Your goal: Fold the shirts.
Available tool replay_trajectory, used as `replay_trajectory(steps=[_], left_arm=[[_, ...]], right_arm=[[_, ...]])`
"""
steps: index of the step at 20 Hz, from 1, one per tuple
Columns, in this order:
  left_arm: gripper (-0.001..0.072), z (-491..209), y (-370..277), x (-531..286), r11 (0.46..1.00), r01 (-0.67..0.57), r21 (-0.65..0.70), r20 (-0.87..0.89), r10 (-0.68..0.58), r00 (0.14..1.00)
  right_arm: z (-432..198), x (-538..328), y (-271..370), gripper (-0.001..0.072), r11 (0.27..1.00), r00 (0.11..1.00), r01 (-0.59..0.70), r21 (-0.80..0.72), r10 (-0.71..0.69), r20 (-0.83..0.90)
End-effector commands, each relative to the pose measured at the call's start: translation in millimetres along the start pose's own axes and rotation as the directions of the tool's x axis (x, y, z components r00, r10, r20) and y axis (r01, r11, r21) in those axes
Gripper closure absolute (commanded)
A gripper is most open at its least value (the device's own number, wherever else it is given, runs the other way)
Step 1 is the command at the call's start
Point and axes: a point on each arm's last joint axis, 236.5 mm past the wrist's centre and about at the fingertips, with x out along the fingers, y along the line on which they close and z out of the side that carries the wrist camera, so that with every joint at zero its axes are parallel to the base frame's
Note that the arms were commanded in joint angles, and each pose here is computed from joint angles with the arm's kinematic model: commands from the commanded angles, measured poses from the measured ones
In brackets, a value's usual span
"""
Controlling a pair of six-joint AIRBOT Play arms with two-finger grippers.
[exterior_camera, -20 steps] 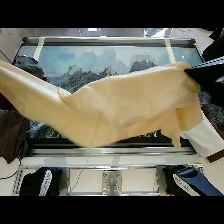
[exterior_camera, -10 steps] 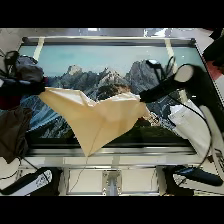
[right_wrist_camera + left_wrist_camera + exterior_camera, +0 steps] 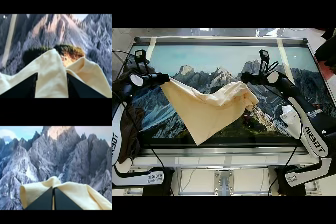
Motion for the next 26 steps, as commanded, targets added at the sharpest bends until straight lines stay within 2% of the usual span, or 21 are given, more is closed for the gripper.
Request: replay_trajectory(steps=[1, 2, 3, 5, 8, 10, 11, 13, 16, 17, 21, 26], left_arm=[[0.0379, 22, -6, -9, 0.995, 0.02, -0.099, 0.076, -0.012, 0.997], [0.0091, 23, -5, -20, 0.99, 0.028, -0.137, 0.066, -0.019, 0.998], [0.0027, 20, -5, -32, 0.986, 0.037, -0.164, 0.037, -0.032, 0.999], [0.0027, -4, -4, -63, 0.975, 0.051, -0.215, -0.089, -0.072, 0.993], [0.0029, -68, -2, -111, 0.953, 0.033, -0.3, -0.287, -0.124, 0.95], [0.0029, -124, -14, -139, 0.937, 0.012, -0.35, -0.356, -0.144, 0.923], [0.0029, -153, -24, -150, 0.911, -0.006, -0.412, -0.373, -0.162, 0.914], [0.003, -209, -64, -170, 0.793, 0.016, -0.609, -0.348, -0.285, 0.893], [0.0029, -256, -111, -187, 0.593, 0.081, -0.801, -0.241, -0.443, 0.864], [0.0029, -270, -118, -190, 0.548, 0.075, -0.833, -0.228, -0.465, 0.856], [0.003, -315, -129, -197, 0.478, 0.007, -0.878, -0.265, -0.499, 0.825], [0.004, -325, -126, -191, 0.482, -0.023, -0.876, -0.292, -0.491, 0.821]], right_arm=[[44, -12, 6, 0.0301, 1.0, 0.993, 0.0, -0.027, 0.003, 0.114], [43, -19, 4, 0.0302, 0.998, 0.998, 0.009, -0.056, -0.005, 0.067], [36, -27, -5, 0.0303, 0.996, 1.0, 0.028, -0.088, -0.028, 0.003], [8, -54, -39, 0.0303, 0.988, 0.978, 0.089, -0.128, -0.111, -0.178], [-34, -101, -92, 0.0303, 0.978, 0.893, 0.169, -0.121, -0.204, -0.401], [-41, -124, -105, 0.0303, 0.979, 0.869, 0.178, -0.104, -0.206, -0.451], [-38, -130, -106, 0.0303, 0.979, 0.872, 0.18, -0.097, -0.204, -0.444], [-31, -136, -99, 0.0302, 0.982, 0.888, 0.167, -0.093, -0.191, -0.418], [-29, -134, -78, 0.0302, 0.989, 0.903, 0.091, -0.114, -0.13, -0.41], [-30, -133, -74, 0.0302, 0.99, 0.904, 0.082, -0.113, -0.121, -0.411], [-33, -129, -64, 0.0303, 0.99, 0.902, 0.063, -0.127, -0.111, -0.417], [-33, -126, -52, 0.0303, 0.992, 0.906, 0.033, -0.119, -0.08, -0.417]])
